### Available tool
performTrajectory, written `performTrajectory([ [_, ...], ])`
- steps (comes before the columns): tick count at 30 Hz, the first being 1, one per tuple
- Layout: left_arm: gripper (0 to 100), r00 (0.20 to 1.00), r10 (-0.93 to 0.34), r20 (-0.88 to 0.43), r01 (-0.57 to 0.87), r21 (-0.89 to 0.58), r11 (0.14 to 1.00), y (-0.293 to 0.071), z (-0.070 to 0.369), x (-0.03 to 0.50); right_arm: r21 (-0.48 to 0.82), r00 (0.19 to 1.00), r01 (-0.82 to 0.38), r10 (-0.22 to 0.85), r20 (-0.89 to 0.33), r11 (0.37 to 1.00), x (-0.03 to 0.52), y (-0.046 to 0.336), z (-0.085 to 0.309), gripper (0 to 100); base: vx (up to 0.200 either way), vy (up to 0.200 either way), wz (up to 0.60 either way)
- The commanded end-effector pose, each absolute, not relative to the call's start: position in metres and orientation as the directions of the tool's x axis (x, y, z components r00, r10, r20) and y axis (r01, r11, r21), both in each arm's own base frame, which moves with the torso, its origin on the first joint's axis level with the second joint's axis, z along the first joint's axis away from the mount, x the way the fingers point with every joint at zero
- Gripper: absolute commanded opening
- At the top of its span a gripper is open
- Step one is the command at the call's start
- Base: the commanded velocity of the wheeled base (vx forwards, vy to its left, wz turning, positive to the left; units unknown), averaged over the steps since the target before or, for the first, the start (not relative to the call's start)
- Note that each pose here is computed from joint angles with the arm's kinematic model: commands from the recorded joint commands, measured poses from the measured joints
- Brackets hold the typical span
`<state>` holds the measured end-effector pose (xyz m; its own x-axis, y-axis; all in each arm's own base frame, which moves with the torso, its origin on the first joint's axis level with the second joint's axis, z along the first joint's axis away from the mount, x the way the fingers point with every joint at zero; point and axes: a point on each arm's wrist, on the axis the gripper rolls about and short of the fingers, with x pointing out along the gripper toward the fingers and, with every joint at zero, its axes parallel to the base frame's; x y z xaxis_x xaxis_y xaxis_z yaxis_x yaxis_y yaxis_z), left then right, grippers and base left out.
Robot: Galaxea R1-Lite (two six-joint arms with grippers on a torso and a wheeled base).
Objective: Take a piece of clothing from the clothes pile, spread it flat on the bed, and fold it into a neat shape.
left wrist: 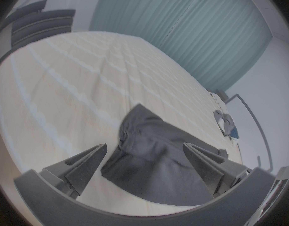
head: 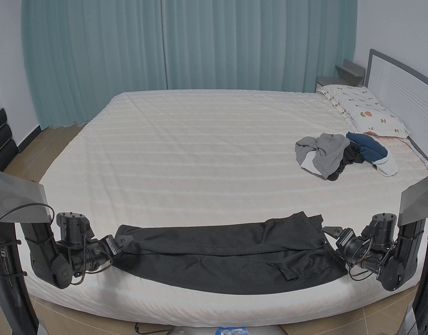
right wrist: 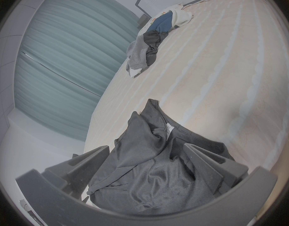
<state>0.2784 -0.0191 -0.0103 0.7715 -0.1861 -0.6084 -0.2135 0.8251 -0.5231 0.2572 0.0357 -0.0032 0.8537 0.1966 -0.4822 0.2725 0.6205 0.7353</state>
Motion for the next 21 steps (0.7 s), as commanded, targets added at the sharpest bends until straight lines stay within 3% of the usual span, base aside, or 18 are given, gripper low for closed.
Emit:
performTrajectory([
  [1, 100, 0.723, -0.249, -0.645, -0.208, -0.546, 0.811, -0.015, -0.016, 0.262, 0.741, 0.847, 0.276, 0.210, -0.489, 0.612, 0.253, 0.032, -0.003, 100, 0.000, 0.000, 0.00],
  [18, 100, 0.725, -0.225, -0.651, -0.184, -0.498, 0.848, -0.008, -0.041, 0.258, 0.743, 0.843, 0.265, 0.226, -0.488, 0.615, 0.250, 0.036, -0.001, 100, 0.000, 0.000, 0.00],
  [19, 0, 0.720, -0.225, -0.657, -0.187, -0.496, 0.848, -0.008, -0.040, 0.255, 0.742, 0.843, 0.266, 0.225, -0.488, 0.615, 0.250, 0.036, -0.001, 100, 0.000, 0.000, 0.00],
  [21, 0, 0.709, -0.224, -0.669, -0.197, -0.492, 0.848, -0.008, -0.040, 0.249, 0.742, 0.842, 0.267, 0.225, -0.490, 0.615, 0.250, 0.035, -0.002, 100, 0.000, 0.000, 0.00],
])
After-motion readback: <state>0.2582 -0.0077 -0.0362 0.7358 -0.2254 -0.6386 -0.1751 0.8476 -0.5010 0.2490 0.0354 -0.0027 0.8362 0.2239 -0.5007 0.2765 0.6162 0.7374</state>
